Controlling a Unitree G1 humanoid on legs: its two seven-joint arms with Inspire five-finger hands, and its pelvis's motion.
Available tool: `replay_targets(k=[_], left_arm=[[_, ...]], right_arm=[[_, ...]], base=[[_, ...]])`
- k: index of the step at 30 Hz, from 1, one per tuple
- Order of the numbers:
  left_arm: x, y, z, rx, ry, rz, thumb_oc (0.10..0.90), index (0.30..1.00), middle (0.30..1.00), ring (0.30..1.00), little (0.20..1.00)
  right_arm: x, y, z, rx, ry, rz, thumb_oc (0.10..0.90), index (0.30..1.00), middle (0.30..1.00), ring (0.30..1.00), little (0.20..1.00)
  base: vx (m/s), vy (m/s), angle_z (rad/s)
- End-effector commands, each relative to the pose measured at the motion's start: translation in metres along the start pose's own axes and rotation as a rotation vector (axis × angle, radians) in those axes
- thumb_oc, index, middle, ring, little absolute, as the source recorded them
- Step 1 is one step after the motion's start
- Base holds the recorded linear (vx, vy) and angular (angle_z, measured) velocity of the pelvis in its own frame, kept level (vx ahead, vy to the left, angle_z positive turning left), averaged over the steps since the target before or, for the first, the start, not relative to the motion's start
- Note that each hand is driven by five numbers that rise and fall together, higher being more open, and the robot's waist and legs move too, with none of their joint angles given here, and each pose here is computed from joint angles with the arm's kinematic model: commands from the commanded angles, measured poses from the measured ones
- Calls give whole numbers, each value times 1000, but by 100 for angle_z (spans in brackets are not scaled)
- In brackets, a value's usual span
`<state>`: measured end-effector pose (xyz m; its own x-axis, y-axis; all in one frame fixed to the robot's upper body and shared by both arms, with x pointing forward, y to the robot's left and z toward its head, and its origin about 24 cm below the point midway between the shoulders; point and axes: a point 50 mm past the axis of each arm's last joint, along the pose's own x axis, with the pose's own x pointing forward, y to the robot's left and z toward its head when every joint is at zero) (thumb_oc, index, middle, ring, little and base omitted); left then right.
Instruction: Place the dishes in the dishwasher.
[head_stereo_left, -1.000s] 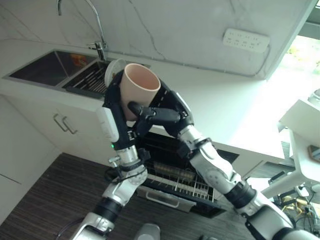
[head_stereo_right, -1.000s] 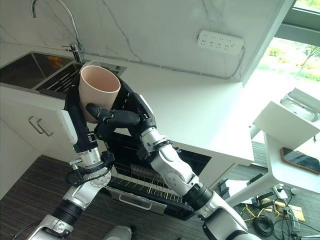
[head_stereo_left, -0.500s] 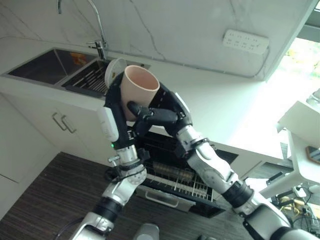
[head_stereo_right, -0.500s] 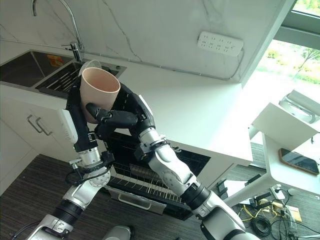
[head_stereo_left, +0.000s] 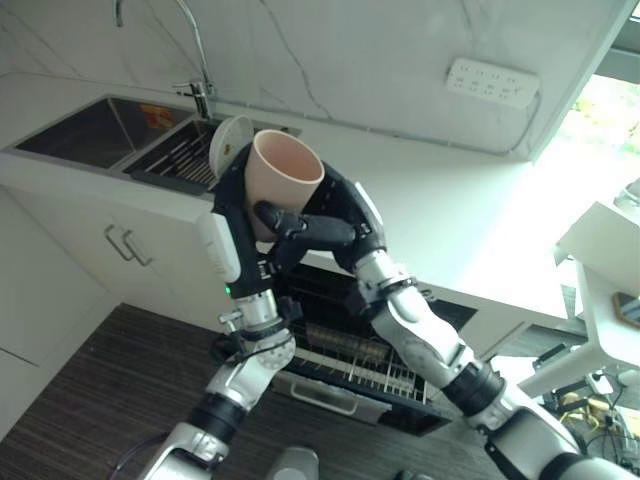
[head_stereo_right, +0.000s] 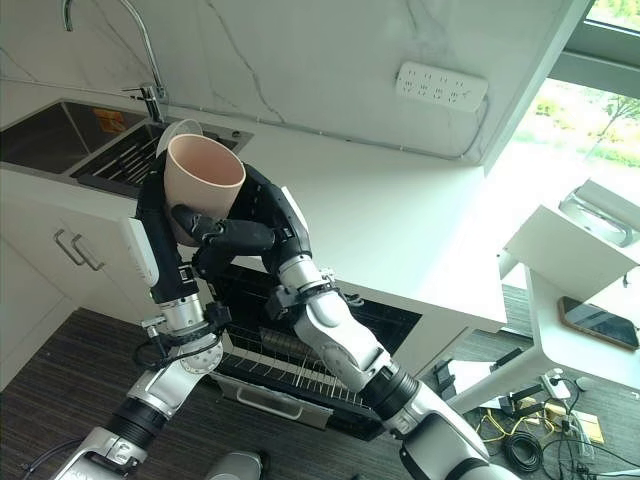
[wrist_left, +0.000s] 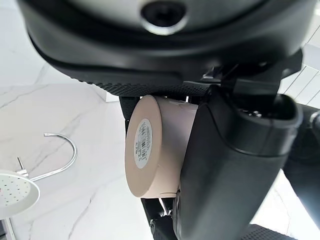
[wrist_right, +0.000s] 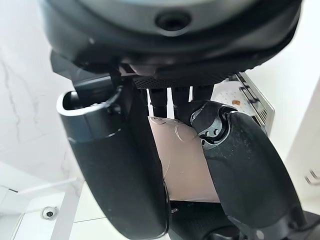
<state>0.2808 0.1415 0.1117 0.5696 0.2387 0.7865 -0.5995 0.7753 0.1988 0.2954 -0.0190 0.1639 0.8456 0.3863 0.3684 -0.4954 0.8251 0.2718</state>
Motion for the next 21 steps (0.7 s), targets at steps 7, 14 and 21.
replay_targets(k=[7,14,21], left_arm=[[15,-22,35,-185,-139,-52,800,900,900,900,900],[15,-17,28,-305,23,-92,800,900,900,900,900],[5,3,13,-419,209,-127,800,900,900,900,900]], right_arm=[[22,6,113,130,-640,-134,400,300,300,300,300],[8,-14,126,146,-756,-230,400,300,300,300,300],[-5,-29,135,92,-776,-186,400,300,300,300,300]], base=[[0,0,0],[0,0,0],[2,17,-2]])
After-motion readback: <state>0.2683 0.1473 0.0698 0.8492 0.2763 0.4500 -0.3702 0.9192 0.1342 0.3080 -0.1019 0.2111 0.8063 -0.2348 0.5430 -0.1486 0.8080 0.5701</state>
